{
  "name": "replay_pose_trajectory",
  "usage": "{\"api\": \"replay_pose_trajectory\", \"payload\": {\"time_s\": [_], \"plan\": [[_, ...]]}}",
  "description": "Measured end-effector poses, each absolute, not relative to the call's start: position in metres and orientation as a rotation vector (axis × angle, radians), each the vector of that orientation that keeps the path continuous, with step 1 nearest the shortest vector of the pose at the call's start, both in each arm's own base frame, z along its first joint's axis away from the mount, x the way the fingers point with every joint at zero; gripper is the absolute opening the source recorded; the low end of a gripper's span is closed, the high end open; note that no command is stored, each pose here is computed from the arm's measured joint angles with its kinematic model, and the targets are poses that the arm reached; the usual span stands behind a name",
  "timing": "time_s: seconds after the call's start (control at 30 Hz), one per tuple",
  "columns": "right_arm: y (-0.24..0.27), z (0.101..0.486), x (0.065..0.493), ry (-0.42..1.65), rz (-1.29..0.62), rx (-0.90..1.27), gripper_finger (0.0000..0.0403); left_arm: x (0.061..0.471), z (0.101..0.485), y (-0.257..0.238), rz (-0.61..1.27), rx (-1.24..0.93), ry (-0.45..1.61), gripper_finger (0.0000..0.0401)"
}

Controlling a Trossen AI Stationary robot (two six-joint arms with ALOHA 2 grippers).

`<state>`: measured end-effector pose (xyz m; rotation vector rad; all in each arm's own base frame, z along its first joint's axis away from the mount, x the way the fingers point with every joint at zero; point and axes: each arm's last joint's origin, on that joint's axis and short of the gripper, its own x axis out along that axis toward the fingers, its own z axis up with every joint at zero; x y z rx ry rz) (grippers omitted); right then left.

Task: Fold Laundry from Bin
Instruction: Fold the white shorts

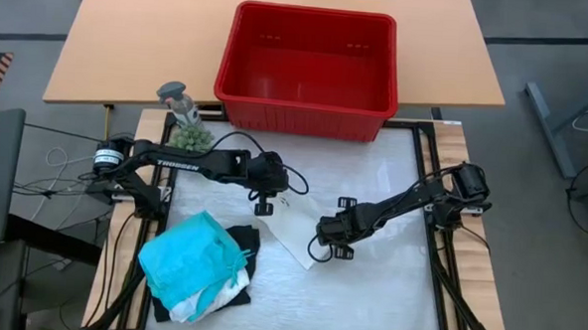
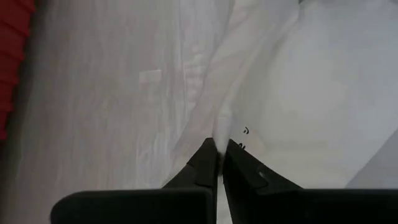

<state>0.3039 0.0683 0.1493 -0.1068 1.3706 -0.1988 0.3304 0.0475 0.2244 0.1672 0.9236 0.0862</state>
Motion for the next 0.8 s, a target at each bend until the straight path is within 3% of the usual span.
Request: {"api": "replay_pose_trajectory", "payload": {"time_s": [0.27, 0.37, 0.43, 0.67, 0.8], "plan": [[0.067, 0.150, 0.305, 1.382, -0.137, -0.095, 0.0024, 0.331, 0.224, 0.048, 0.088, 0.181, 0.924, 0.0000], [0.069, 0.153, 0.304, 1.393, -0.047, -0.077, 0.0020, 0.331, 0.224, 0.048, 0.092, 0.187, 0.924, 0.0000], [0.068, 0.155, 0.304, 1.390, -0.039, -0.059, 0.0036, 0.331, 0.225, 0.048, 0.093, 0.187, 0.923, 0.0000], [0.057, 0.173, 0.300, 1.357, -0.034, 0.033, 0.0163, 0.333, 0.226, 0.049, 0.106, 0.191, 0.897, 0.0000], [0.047, 0.190, 0.293, 1.337, -0.057, 0.063, 0.0214, 0.335, 0.228, 0.050, 0.115, 0.192, 0.867, 0.0000]]}}
